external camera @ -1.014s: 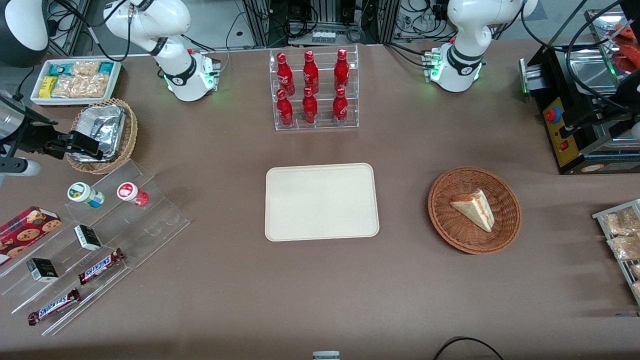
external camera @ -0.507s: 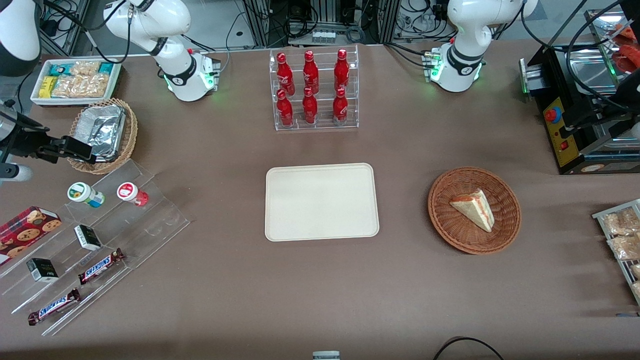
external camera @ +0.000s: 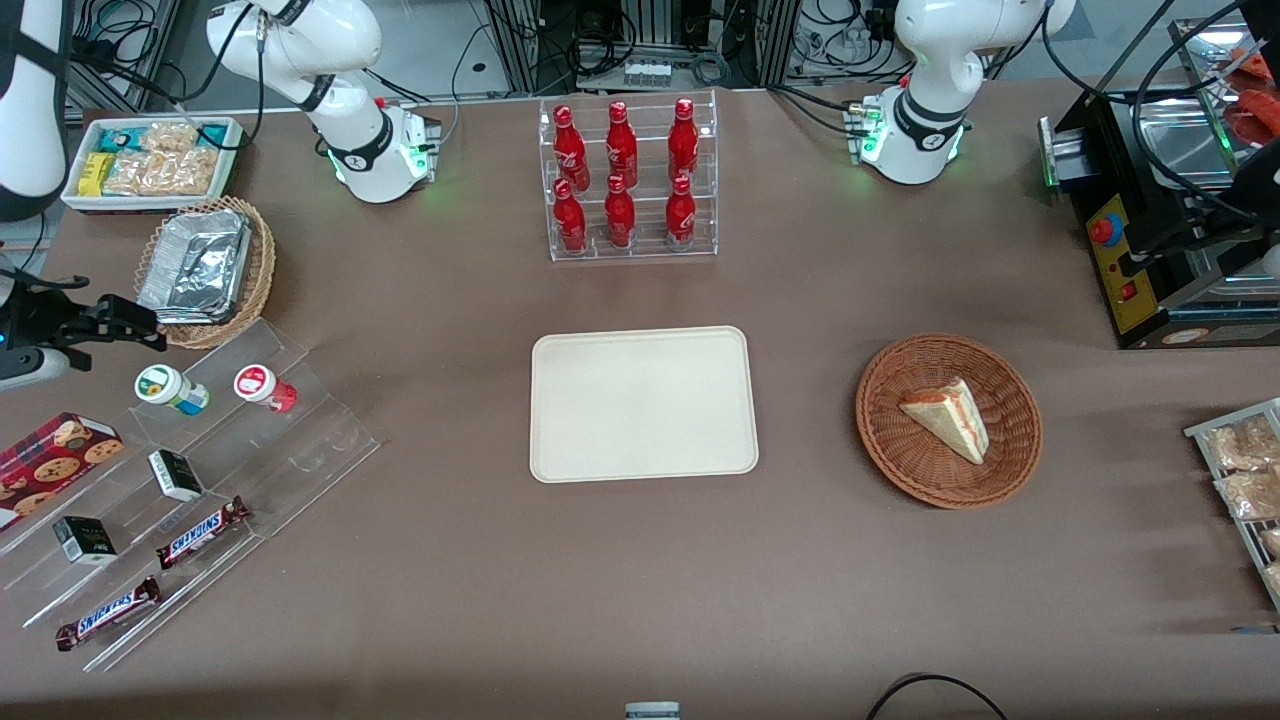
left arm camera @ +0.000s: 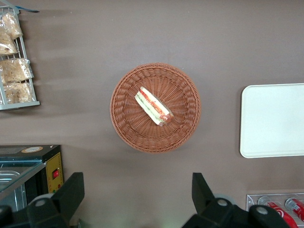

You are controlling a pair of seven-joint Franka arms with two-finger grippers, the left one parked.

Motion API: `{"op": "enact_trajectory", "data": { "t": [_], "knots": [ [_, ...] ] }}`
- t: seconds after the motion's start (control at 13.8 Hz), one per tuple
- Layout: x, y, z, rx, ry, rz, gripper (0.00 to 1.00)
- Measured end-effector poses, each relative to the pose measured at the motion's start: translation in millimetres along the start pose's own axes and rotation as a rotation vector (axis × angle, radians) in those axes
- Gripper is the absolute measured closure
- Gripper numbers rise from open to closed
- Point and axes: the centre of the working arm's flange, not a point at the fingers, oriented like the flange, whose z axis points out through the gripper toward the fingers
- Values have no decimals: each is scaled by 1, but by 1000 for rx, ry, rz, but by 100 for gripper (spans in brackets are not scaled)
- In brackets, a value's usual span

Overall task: Place green gum on tray
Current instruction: 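Move the right gripper down over the green sunflower gum tub on the stand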

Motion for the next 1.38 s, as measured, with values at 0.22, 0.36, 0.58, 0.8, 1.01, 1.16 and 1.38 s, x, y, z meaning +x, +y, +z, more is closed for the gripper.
{"op": "enact_trajectory", "data": {
  "t": [0.22,0.36,0.58,0.8,1.01,1.16,1.38],
  "knots": [
    [-13,23,38,-22,31,-147,0],
    [-21,31,59,-34,41,-201,0],
    [-30,38,83,-52,58,-236,0],
    [-35,39,96,-59,64,-268,0],
    [-37,42,102,-67,68,-273,0],
    [-37,42,107,-70,68,-272,0],
    [-38,42,115,-70,65,-275,0]
  ]
}}
